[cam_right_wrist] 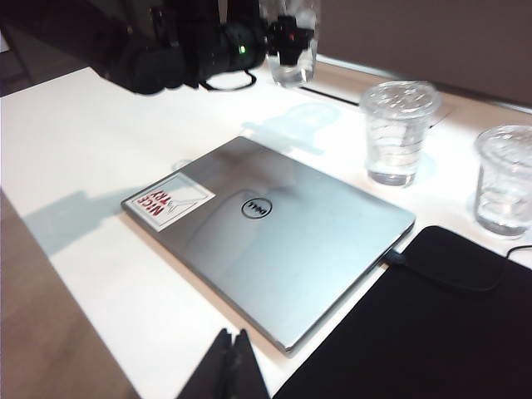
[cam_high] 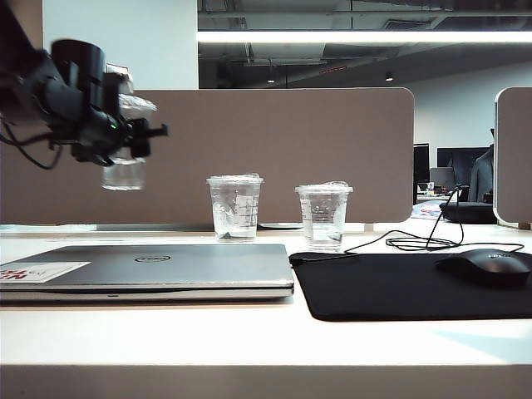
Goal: Pick up the coffee cup on the left and place it on the left side of the laptop.
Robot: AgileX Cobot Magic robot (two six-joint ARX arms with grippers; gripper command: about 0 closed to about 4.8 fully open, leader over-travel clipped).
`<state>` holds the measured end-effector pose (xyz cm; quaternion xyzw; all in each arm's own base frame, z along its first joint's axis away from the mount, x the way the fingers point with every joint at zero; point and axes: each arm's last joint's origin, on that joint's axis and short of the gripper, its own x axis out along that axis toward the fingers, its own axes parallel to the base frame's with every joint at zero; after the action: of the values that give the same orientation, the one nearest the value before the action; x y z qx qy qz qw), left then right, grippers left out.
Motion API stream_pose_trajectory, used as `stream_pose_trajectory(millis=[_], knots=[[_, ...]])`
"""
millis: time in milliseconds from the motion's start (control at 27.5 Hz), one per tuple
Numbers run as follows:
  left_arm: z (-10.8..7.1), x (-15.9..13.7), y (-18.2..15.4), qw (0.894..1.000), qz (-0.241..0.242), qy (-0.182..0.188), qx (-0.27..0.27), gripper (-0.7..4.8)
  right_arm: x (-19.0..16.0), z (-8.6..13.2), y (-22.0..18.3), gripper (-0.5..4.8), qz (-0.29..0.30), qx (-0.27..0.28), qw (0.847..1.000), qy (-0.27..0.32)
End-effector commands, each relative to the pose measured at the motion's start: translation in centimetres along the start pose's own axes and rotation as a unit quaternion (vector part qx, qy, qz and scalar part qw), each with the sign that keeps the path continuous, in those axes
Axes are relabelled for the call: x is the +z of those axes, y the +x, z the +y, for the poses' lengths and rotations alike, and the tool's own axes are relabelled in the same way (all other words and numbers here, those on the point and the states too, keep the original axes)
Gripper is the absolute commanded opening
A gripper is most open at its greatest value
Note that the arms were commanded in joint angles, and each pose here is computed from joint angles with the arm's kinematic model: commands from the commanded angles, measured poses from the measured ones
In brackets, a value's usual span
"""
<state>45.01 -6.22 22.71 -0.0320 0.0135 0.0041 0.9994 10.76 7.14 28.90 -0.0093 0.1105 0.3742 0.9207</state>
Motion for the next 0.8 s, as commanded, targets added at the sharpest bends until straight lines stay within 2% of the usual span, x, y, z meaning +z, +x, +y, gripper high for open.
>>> stream_pose_trajectory(millis=[36, 182, 327, 436, 655, 800], knots=[[1.6, 1.8, -2.1, 0.999, -0.029, -0.004, 0.014, 2.14, 0.3, 0.2, -0.1, -0.04, -0.006, 0.022, 1.0, -0.011], [3.5, 1.7, -4.4, 0.999, -0.03, -0.004, 0.033, 2.14, 0.2, 0.3, -0.1, -0.04, -0.005, 0.053, 0.998, -0.026], [5.9, 0.9, -7.7, 0.998, -0.027, -0.004, 0.061, 2.14, 0.1, 0.3, -0.1, -0.04, 0.004, 0.054, 0.998, -0.023], [6.9, 0.3, -9.5, 0.997, -0.02, -0.015, 0.074, 2.14, -0.1, 0.3, -0.1, -0.04, 0.01, 0.055, 0.998, -0.021], [8.1, -1.8, -12.7, 0.996, -0.004, -0.025, 0.091, 2.13, -0.1, 0.4, -0.1, -0.04, 0.011, 0.062, 0.998, -0.021], [8.3, -3.8, -14.1, 0.996, 0.021, -0.033, 0.08, 2.14, -0.1, 0.4, -0.1, -0.04, 0.011, 0.065, 0.998, -0.021]])
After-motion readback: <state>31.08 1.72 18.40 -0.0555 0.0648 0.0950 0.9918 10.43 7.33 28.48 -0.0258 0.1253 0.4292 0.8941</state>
